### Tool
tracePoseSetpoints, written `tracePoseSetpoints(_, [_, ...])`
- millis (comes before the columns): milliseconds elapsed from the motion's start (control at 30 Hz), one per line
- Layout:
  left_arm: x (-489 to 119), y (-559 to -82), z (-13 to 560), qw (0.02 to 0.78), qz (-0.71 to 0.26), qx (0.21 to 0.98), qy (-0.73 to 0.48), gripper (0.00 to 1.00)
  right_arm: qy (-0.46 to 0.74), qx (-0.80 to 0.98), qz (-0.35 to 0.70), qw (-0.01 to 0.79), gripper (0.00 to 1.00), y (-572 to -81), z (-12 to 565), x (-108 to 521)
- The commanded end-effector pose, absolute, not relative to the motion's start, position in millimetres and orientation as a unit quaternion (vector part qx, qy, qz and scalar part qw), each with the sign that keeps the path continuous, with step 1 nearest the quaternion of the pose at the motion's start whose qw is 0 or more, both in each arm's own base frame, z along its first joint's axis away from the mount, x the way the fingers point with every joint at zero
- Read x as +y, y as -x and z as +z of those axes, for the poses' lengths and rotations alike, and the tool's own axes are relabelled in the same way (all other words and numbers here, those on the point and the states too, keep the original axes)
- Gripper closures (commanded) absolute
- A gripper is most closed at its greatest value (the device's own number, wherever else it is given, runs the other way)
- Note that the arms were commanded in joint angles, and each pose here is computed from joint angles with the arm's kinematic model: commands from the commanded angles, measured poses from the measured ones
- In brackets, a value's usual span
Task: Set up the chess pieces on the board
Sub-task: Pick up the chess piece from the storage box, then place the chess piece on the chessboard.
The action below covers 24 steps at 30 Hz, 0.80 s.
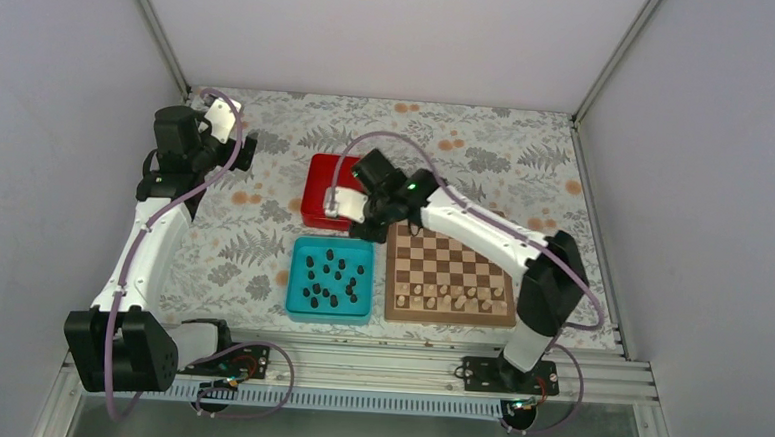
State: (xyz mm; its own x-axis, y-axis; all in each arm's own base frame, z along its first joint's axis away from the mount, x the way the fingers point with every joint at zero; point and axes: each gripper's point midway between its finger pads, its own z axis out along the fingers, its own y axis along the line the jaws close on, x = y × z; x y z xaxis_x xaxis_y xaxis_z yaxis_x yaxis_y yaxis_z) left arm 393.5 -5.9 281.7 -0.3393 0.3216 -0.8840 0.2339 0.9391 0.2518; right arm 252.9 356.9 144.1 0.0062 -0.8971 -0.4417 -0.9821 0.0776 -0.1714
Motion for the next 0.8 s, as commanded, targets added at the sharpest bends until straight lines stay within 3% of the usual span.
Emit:
tracePoseSetpoints(0, [-4.2, -393.5, 289.8, 0.562, 0.050, 0.808, -0.169, 0.00, 0.619, 0.728, 0.101, 0.275, 0.96, -288.3, 192.7, 322.4])
tracePoseSetpoints(267, [-3.0, -395.1, 290.3, 0.563, 0.052, 0.808, -0.167, 0.00, 0.530, 0.787, 0.057, 0.310, 0.96, -357.6, 208.6, 221.6])
tracePoseSetpoints(767, [-2.2, -394.4, 289.7, 0.563, 0.054, 0.808, -0.165, 0.00, 0.466, 0.852, 0.047, 0.235, 0.96, -388.7, 116.7, 140.1])
